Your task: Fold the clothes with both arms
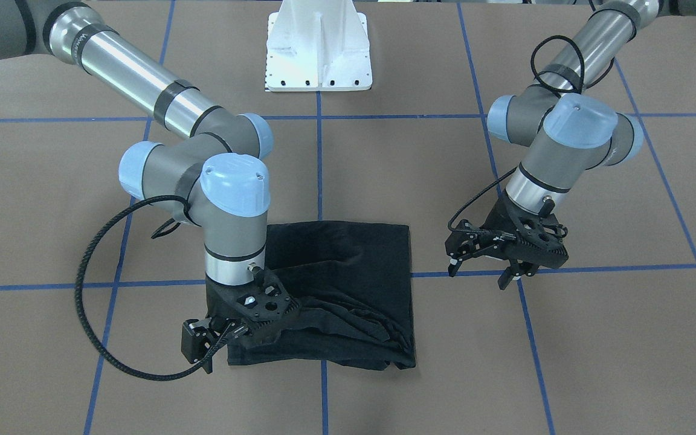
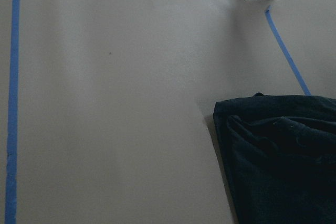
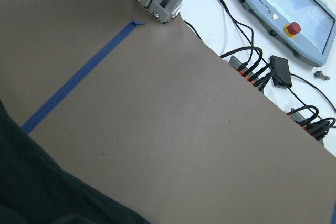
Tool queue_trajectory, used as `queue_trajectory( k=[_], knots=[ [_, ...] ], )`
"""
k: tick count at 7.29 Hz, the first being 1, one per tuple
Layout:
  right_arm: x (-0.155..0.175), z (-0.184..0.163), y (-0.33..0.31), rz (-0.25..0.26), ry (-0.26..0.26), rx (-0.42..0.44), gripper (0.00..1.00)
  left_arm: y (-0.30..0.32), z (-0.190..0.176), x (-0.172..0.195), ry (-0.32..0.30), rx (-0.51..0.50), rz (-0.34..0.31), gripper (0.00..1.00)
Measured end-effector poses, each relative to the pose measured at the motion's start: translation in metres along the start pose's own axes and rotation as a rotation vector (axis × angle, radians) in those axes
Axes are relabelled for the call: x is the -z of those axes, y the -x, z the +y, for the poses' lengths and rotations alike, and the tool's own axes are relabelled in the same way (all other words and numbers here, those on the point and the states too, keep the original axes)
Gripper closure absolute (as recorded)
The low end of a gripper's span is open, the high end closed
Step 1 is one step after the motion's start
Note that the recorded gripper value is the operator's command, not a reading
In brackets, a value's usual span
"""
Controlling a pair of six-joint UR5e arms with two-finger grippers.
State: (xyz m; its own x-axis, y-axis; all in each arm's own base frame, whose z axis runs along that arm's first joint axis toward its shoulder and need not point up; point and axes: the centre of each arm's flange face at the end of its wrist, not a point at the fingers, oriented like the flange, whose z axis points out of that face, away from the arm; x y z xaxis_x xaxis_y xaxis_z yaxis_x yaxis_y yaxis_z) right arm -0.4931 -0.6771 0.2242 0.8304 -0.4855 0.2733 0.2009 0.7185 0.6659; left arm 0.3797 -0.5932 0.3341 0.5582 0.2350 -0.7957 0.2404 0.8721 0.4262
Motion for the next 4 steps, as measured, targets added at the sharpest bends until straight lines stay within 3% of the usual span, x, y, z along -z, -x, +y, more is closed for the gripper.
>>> queue_trajectory(
  k=[4],
  knots=[
    [0.029,0.069,-0.052,-0.105,0.010,-0.114,0.01,0.007,0.023,0.061,0.079,-0.111,-0.104,0.00]
  ],
)
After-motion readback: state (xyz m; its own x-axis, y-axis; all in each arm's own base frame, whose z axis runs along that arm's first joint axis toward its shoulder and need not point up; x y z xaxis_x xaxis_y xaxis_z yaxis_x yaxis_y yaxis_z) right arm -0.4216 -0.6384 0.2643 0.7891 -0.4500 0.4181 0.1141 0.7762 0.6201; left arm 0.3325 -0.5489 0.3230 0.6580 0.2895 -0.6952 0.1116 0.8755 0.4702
